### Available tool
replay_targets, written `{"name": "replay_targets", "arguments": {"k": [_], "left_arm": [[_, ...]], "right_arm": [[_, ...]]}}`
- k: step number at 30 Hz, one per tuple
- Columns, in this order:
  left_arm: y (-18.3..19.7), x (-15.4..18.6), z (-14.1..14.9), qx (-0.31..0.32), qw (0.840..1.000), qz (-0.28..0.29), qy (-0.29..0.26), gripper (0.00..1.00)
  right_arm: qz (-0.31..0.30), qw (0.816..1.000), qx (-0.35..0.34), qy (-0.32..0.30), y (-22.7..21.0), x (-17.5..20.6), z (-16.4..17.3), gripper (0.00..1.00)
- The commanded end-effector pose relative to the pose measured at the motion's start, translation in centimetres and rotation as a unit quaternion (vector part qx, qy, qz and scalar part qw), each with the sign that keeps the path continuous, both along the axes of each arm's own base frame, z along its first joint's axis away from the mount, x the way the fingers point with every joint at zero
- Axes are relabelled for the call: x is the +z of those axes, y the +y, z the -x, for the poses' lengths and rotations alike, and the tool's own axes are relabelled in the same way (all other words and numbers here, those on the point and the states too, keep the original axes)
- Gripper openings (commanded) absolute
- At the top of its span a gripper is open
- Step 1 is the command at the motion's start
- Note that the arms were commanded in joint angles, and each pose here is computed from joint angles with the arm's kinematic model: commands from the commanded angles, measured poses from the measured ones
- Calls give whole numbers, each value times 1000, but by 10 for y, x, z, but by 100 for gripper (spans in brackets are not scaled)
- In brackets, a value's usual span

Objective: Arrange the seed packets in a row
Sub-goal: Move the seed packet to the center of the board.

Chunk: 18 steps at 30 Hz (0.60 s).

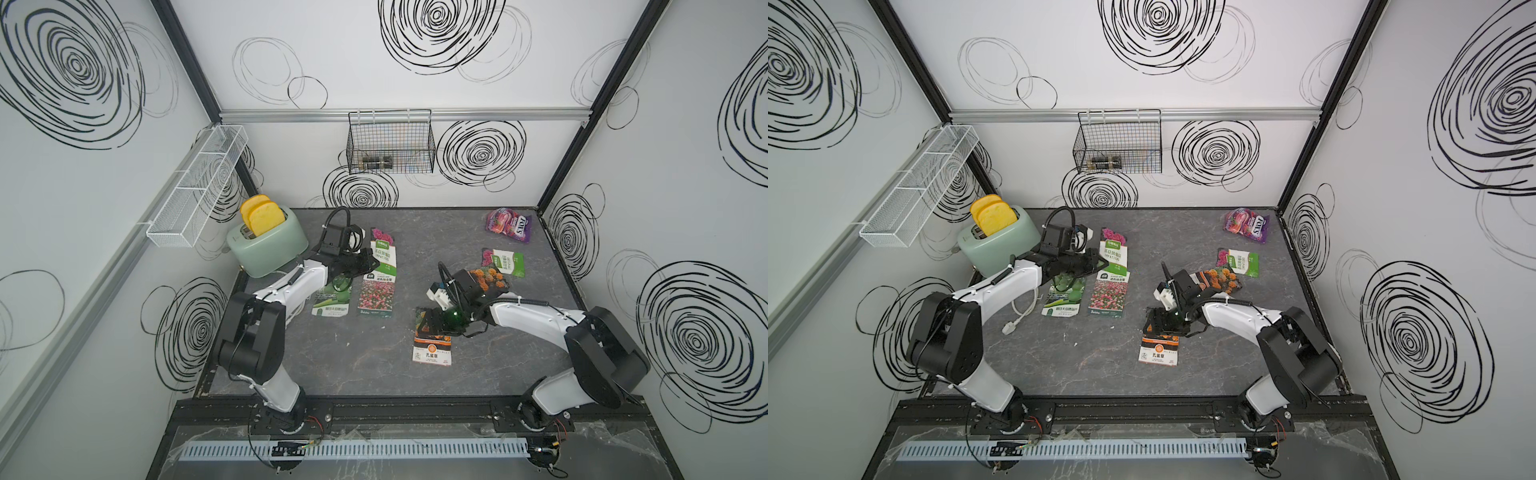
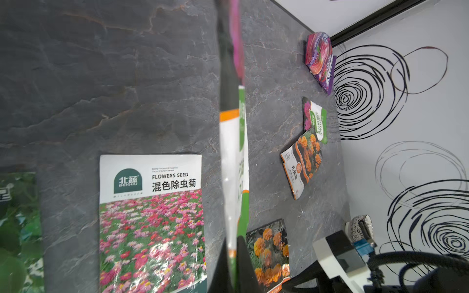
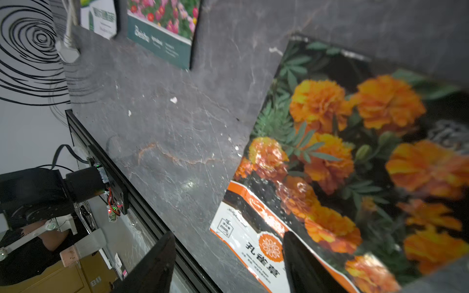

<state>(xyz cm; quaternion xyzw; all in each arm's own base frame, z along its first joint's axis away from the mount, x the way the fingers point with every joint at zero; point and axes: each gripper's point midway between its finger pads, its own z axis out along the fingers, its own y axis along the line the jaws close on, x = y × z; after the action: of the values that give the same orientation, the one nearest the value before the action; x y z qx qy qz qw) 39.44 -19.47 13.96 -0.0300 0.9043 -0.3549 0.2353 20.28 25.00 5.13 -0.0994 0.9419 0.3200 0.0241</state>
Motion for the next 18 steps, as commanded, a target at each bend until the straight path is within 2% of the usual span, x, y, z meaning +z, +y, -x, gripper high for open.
{"name": "replay_targets", "arguments": {"k": [1,7,12,18], "left_arm": [[8,10,6,2,1000,-6,-11,0],[5,24,15,-1,1000,-5,-19,0],[-5,18,25,-16,1000,-12,-12,0],[-7,8,31,-19,1000,-13,-4,0]], "right_arm": [[12,1000,-14,13,-9,-11,2,69],[38,995,-92,34,-56,-26,-19,69],[52,985,-161,27,-94,-24,-43,69],[41,986,-158,-21,-84,9,-63,69]]}}
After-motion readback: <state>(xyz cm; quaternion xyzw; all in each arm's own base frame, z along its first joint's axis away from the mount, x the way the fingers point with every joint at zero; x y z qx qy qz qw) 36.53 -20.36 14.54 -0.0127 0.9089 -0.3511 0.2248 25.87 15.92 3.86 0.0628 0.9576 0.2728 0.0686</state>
